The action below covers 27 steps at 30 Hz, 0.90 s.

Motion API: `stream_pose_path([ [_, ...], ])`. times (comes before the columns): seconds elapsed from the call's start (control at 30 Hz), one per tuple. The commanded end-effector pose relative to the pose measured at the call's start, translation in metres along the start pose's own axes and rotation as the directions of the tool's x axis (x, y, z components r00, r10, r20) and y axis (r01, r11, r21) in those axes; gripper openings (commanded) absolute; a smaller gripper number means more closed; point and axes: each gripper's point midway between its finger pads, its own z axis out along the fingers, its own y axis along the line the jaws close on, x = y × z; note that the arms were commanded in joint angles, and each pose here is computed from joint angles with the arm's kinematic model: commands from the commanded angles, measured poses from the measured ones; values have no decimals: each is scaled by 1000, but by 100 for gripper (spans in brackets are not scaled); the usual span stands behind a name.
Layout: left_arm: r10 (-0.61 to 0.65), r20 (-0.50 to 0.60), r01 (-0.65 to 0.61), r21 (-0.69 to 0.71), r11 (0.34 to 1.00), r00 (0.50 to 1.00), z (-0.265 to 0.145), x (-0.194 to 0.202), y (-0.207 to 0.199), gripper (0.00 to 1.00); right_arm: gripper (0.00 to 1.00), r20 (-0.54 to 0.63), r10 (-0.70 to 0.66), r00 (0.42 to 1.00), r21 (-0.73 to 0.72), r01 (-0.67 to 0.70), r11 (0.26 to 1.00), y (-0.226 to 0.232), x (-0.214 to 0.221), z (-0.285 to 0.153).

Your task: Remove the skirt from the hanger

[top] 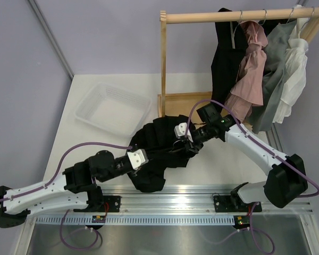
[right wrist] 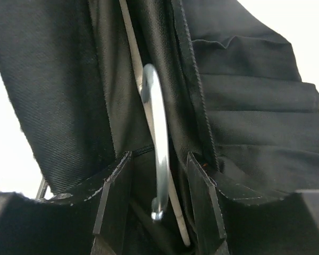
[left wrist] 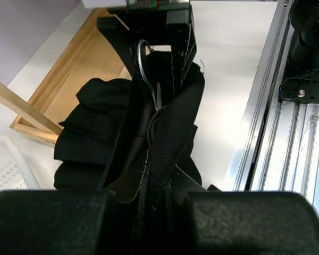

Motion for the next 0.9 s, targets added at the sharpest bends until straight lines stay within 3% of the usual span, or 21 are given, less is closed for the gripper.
stream_pose_path([
  [0.0,-29,223,38,-36,999,974,-10,-67,13,0,53,4,-17,1000,-14,17,1000,-1,-3,14],
  [0.13,-35,239,46,-44,998,970,-10,-70,15,0,49,19,-2,1000,-38,3,999,2,-8,24],
  [0.17,-36,241,49,-45,998,970,-11,-69,15,0,38,29,4,1000,-45,-3,999,3,-10,24],
  [0.33,-44,239,58,-51,997,970,-12,-65,15,0,8,21,15,1000,-61,-14,998,5,-14,21],
  [0.4,-47,237,62,-54,997,970,-14,-63,16,0,1,18,7,1000,-51,-6,999,5,-17,17],
  [0.6,-51,160,60,-53,997,986,-15,-42,13,4,0,-63,-26,998,63,30,998,-3,-18,-10],
  [0.67,-56,145,66,-63,996,988,-17,-38,15,16,0,-97,-34,995,109,44,993,-8,-15,-20],
  [0.7,-65,137,76,-74,994,988,-19,-35,17,40,0,-114,-39,993,132,54,990,-9,-14,-26],
  [0.8,-80,146,98,-114,989,986,-27,-34,24,73,0,-190,-22,982,200,60,978,-14,-1,-42],
  [0.87,-82,158,104,-134,986,984,-32,-36,28,81,0,-213,-7,977,219,55,974,-13,5,-46],
])
